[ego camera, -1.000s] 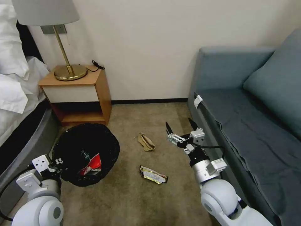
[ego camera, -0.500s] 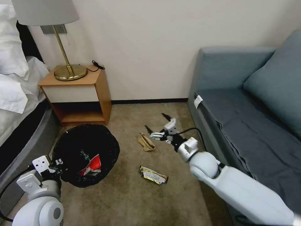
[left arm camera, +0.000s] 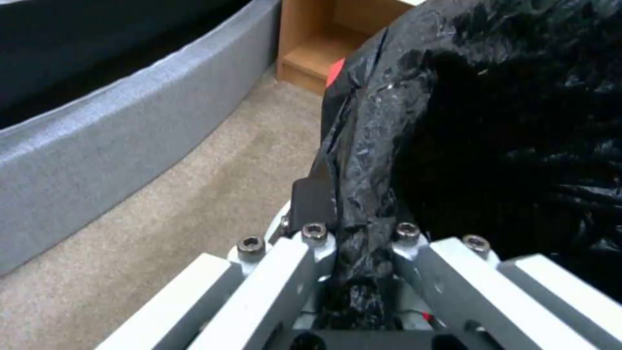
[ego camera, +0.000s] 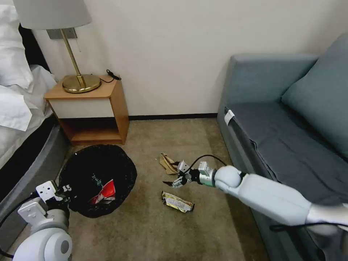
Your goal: Pick up the trash bin, then pick up the garbage on the floor and place it into the trash bin.
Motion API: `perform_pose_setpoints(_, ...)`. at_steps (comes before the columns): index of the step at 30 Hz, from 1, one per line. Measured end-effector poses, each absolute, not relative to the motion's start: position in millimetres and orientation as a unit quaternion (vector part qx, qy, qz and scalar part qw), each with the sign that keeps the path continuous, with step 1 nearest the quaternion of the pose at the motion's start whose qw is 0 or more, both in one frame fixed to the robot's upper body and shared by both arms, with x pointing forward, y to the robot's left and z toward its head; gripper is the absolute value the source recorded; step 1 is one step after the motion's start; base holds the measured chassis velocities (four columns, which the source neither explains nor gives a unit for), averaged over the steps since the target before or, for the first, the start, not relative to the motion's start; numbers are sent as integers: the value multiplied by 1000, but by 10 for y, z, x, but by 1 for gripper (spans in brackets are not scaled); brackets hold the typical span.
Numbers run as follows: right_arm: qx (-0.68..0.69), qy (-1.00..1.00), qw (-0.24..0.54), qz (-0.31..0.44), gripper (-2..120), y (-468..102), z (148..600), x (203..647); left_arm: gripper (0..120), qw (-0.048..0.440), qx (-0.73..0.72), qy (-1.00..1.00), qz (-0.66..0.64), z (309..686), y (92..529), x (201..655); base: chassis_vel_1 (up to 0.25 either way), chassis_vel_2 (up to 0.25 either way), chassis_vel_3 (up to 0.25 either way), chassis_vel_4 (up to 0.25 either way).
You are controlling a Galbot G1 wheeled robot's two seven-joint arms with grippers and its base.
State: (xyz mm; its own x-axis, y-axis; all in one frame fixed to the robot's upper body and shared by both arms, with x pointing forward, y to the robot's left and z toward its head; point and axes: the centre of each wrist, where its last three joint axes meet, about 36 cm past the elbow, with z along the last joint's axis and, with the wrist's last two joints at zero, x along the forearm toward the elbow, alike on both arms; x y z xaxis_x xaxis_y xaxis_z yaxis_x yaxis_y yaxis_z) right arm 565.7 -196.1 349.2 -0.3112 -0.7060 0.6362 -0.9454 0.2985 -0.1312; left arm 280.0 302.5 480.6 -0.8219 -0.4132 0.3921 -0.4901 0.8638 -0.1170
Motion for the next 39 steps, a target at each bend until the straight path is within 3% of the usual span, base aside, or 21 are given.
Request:
perform_pose_setpoints(10,563,-700,323,298,100,-1901,3195,5797,3,183,239,-948,105,4771,3022,2818,0,0,0,0)
perform_pose_setpoints(24,581,-682,308,319,100,-1295,2651,5752,3,183,243,-947,106,4735,3034,2791,0,0,0,0)
perform_pose_setpoints(39,554,-684,322,349,100,-1475,2327,5799,3,183,245,-946,108,4688,3062,2773,0,0,0,0)
